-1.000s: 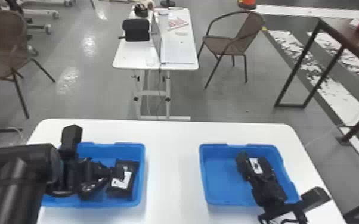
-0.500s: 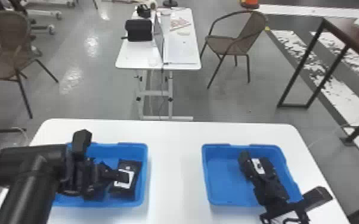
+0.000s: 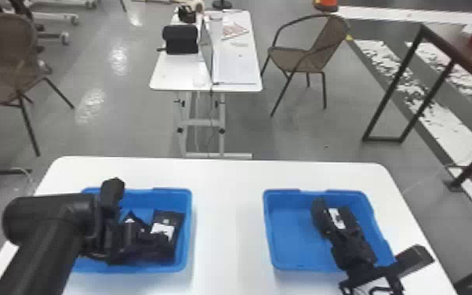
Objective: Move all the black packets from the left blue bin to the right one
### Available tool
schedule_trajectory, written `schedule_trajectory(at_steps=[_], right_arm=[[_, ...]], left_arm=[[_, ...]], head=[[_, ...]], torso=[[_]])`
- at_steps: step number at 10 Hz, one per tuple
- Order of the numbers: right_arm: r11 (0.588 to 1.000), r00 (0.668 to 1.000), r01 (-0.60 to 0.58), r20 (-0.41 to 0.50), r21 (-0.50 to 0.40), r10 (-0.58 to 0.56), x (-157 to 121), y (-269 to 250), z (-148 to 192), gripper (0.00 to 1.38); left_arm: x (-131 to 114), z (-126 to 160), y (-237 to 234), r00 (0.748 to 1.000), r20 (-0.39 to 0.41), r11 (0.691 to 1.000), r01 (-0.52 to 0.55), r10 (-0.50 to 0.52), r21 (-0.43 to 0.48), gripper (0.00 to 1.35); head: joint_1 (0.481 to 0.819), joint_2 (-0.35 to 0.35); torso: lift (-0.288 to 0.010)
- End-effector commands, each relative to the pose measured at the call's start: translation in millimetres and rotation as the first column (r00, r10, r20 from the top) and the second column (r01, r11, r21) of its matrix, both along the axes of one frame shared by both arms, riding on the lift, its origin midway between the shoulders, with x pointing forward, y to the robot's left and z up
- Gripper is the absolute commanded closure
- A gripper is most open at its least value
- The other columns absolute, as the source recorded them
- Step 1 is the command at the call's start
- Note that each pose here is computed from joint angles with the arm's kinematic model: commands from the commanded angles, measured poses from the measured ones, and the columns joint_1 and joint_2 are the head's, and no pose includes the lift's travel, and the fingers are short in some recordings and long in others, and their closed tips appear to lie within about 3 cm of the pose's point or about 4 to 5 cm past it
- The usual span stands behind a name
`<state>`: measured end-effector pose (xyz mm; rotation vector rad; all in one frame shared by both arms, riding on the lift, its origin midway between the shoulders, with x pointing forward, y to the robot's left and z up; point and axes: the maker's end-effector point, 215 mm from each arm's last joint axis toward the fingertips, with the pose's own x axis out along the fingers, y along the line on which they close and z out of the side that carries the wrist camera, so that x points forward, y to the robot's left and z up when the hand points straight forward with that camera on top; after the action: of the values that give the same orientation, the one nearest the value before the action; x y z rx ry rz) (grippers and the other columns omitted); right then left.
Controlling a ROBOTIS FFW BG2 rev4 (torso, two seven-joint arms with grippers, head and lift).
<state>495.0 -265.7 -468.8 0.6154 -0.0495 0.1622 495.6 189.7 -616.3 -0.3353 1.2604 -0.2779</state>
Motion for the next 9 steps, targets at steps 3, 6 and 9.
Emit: schedule_trajectory(at_steps=[3, 6, 9], right_arm=[[1.0, 1.0, -0.008, 0.005, 0.005, 0.008, 2, 2, 1, 0.16], [1.0, 1.0, -0.016, 0.006, 0.009, 0.016, 2, 6, 1, 0.16], [0.999, 1.0, -0.028, 0.013, 0.017, 0.028, -1, 12, 3, 0.16]], left_arm=[[39, 5, 2, 0.984, 0.177, 1.0, 0.029, -0.029, 0.0, 0.96], [47, 10, 7, 0.962, 0.259, 0.996, 0.088, -0.084, -0.005, 1.18], [26, 32, 3, 0.92, 0.39, 0.972, 0.126, -0.041, -0.197, 1.21]], head=[[0.695, -0.081], [0.695, -0.074], [0.695, -0.079]], torso=[[0.0], [0.0], [0.0]])
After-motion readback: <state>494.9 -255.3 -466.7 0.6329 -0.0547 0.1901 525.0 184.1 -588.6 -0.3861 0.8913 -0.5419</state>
